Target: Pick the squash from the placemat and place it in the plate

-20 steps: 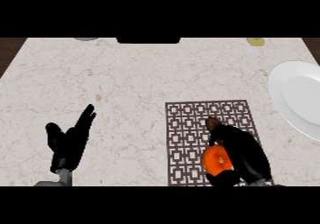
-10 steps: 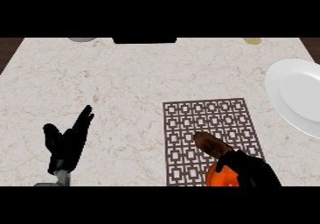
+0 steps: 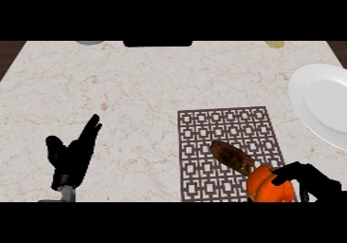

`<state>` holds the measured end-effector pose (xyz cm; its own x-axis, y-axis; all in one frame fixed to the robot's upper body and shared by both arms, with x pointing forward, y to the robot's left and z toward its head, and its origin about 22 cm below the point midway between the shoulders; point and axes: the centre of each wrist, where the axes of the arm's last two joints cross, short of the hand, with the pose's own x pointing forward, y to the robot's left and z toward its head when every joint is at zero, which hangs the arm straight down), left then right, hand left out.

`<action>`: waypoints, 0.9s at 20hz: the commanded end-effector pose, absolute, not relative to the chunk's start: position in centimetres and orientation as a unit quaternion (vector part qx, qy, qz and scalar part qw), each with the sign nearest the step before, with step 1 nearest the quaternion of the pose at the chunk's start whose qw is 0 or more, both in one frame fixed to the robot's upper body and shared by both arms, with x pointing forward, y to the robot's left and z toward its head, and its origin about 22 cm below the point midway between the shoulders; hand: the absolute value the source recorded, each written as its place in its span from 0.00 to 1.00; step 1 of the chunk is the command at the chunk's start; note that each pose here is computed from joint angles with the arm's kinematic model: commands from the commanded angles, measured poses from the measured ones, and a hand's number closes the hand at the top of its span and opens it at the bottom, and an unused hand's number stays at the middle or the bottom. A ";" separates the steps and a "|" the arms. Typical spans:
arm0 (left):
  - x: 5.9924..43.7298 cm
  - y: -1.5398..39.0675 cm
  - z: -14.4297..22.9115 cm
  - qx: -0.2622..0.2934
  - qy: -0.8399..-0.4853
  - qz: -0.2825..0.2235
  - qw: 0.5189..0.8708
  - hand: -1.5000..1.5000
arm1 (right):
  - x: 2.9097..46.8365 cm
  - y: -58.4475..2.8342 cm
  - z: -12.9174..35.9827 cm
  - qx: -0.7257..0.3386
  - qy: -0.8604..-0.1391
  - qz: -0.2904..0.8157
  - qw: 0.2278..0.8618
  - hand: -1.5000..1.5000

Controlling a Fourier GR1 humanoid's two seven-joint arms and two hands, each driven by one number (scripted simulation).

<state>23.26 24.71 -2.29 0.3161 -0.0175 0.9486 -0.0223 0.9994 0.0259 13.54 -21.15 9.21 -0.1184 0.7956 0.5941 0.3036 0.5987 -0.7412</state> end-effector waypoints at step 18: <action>22.6 24.2 -2.2 -0.002 -0.561 -0.009 0.828 0.50 | 24.9 -42.0 7.9 -0.474 -0.714 -0.013 0.515 1.00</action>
